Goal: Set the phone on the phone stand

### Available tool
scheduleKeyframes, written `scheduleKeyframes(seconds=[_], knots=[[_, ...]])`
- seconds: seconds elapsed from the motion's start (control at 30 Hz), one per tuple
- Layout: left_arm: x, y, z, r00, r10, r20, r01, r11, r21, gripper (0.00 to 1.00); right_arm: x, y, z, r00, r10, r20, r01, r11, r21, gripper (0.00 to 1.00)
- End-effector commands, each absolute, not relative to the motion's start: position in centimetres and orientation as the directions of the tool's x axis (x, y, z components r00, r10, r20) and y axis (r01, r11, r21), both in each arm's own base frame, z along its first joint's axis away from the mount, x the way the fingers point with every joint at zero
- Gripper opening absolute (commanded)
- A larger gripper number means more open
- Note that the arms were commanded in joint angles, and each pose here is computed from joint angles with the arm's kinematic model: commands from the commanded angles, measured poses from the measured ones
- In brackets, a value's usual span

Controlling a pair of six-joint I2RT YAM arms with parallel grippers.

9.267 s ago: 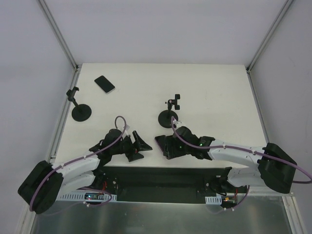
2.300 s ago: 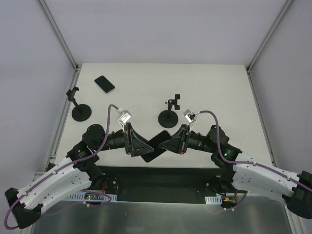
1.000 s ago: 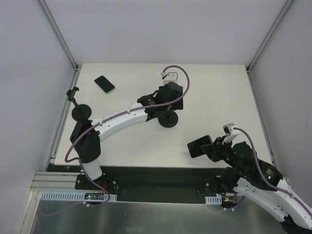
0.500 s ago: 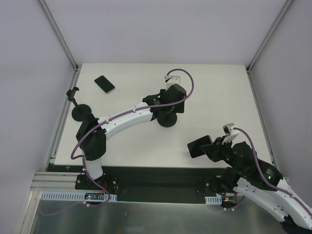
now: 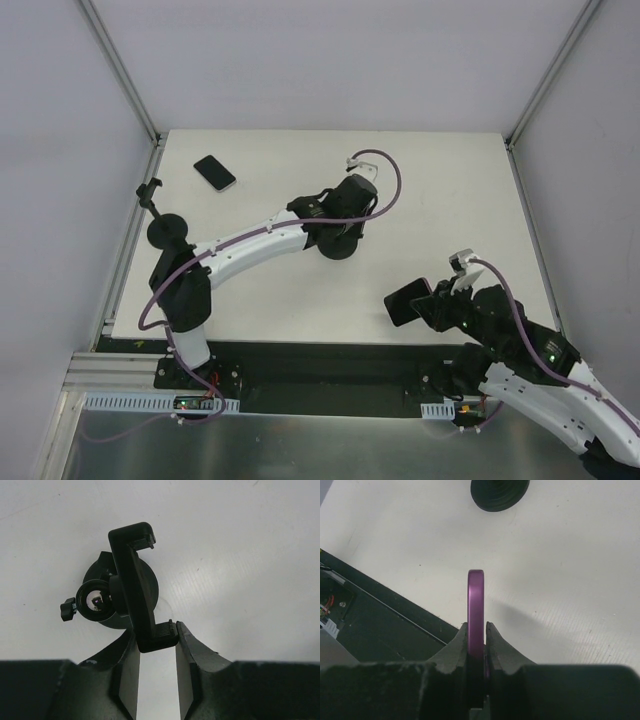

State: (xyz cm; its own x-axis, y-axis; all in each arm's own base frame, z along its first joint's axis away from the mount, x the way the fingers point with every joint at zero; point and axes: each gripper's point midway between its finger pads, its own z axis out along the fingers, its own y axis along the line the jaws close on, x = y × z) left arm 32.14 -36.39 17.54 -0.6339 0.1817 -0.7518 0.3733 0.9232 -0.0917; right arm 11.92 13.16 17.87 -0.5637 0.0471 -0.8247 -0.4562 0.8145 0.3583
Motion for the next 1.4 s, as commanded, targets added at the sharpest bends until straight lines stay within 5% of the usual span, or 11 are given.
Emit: scheduleKeyframes(seconds=[0.0, 0.37, 0.8, 0.97, 1.13, 1.37], knots=[[29.8, -33.5, 20.7, -0.516, 0.367, -0.774, 0.554, 0.832, 0.024, 0.0, 12.1, 13.7, 20.6, -0.509, 0.001, -0.861, -0.528, 0.79, 0.313, 0.01], [19.1, -28.4, 21.4, -0.317, 0.522, -0.792, 0.867, 0.498, -0.019, 0.0, 11.8, 18.4, 21.5, -0.514, -0.103, -0.851, -0.671, 0.667, 0.325, 0.01], [11.1, -27.1, 21.2, -0.185, 0.531, -0.827, 0.981, 0.145, -0.127, 0.0, 11.2, 22.7, 21.8, -0.535, -0.152, -0.831, -0.746, 0.547, 0.38, 0.01], [12.4, -26.5, 20.2, -0.223, 0.564, -0.795, 0.968, 0.222, -0.114, 0.0, 10.6, 23.2, 21.8, -0.533, -0.169, -0.829, -0.761, 0.523, 0.383, 0.01], [14.1, -25.5, 19.8, -0.313, 0.535, -0.785, 0.922, 0.37, -0.116, 0.44, 10.2, 23.6, 22.1, -0.523, -0.175, -0.834, -0.775, 0.505, 0.38, 0.01], [16.0, -22.6, 20.5, -0.563, 0.257, -0.785, 0.658, 0.714, -0.238, 0.62, 10.2, 23.7, 22.1, -0.519, -0.178, -0.836, -0.779, 0.5, 0.377, 0.01]])
